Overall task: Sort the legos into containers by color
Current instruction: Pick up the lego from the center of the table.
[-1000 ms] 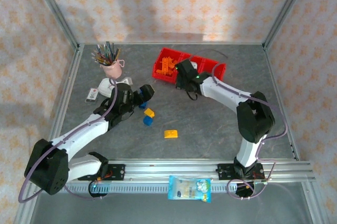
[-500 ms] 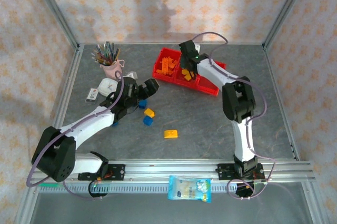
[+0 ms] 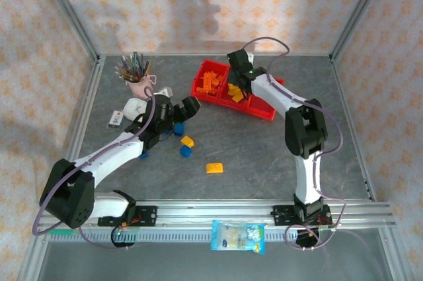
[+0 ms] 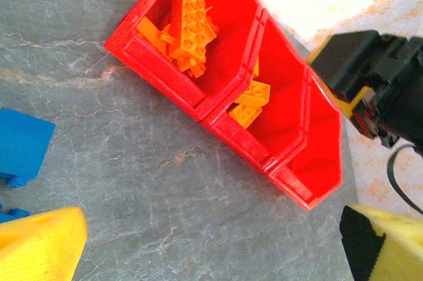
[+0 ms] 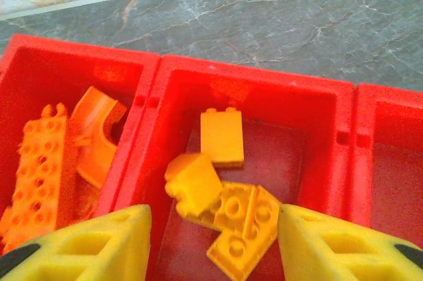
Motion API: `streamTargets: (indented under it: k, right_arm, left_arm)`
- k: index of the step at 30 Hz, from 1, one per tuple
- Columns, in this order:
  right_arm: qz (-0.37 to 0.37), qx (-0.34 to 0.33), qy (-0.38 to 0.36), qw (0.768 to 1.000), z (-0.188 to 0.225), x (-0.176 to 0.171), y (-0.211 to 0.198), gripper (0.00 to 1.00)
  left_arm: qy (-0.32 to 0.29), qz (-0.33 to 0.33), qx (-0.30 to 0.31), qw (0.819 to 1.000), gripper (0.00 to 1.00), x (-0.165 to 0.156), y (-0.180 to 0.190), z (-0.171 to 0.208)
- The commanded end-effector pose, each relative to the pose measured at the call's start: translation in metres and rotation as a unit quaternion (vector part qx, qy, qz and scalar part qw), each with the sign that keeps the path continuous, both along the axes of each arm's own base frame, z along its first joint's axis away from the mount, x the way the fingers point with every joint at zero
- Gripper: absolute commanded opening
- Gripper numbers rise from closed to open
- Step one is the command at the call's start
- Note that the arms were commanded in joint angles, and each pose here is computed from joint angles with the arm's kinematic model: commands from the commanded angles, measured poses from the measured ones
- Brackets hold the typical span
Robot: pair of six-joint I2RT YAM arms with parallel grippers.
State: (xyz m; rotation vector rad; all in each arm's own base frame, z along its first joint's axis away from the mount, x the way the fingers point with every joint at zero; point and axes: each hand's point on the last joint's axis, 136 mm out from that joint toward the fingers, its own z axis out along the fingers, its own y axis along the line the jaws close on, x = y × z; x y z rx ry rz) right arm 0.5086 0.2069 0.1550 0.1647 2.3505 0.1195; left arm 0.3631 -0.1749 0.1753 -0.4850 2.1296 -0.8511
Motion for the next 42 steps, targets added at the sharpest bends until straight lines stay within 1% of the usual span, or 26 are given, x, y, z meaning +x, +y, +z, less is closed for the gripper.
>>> streamTargets:
  k: [1, 8, 12, 17, 20, 24, 28, 30, 34, 42]
  right_arm:
    - [0.018, -0.003, -0.019, 1.000, 0.022, -0.025, 0.009, 0.54]
    - [0.048, 0.011, -0.001, 0.999, 0.017, -0.072, 0.026, 0.59]
    - [0.074, 0.024, 0.012, 0.997, 0.011, -0.102, 0.046, 0.62]
    - [0.085, 0.030, 0.043, 0.995, -0.010, -0.137, 0.067, 0.65]
    - [0.089, 0.049, 0.067, 0.993, -0.027, -0.158, 0.079, 0.67]
    - [0.123, 0.069, 0.087, 0.986, -0.044, -0.185, 0.108, 0.70]
    - [0.148, 0.069, 0.098, 0.982, -0.056, -0.196, 0.132, 0.72]
    - [0.168, 0.075, 0.103, 0.978, -0.061, -0.202, 0.145, 0.74]
    - [0.217, 0.066, 0.110, 0.968, -0.068, -0.213, 0.171, 0.76]
    - [0.264, 0.040, 0.128, 0.955, -0.086, -0.225, 0.198, 0.78]
  left_arm:
    - [-0.019, 0.002, 0.007, 1.000, 0.99, -0.003, 0.005, 0.013]
    - [-0.014, 0.027, 0.023, 0.999, 0.99, -0.015, 0.027, 0.009]
    - [-0.010, 0.046, 0.025, 0.999, 0.99, -0.025, 0.041, 0.005]
    - [-0.002, 0.077, 0.029, 0.997, 0.99, -0.039, 0.060, -0.005]
    - [0.002, 0.091, 0.035, 0.995, 0.99, -0.046, 0.071, -0.008]
    - [0.006, 0.109, 0.045, 0.993, 0.99, -0.055, 0.084, -0.012]
    - [0.010, 0.124, 0.047, 0.991, 0.99, -0.063, 0.094, -0.016]
    - [0.014, 0.126, 0.048, 0.991, 0.99, -0.066, 0.097, -0.017]
    - [0.018, 0.135, 0.055, 0.989, 0.99, -0.071, 0.103, -0.018]
    - [0.014, 0.164, 0.052, 0.985, 0.99, -0.081, 0.116, -0.019]
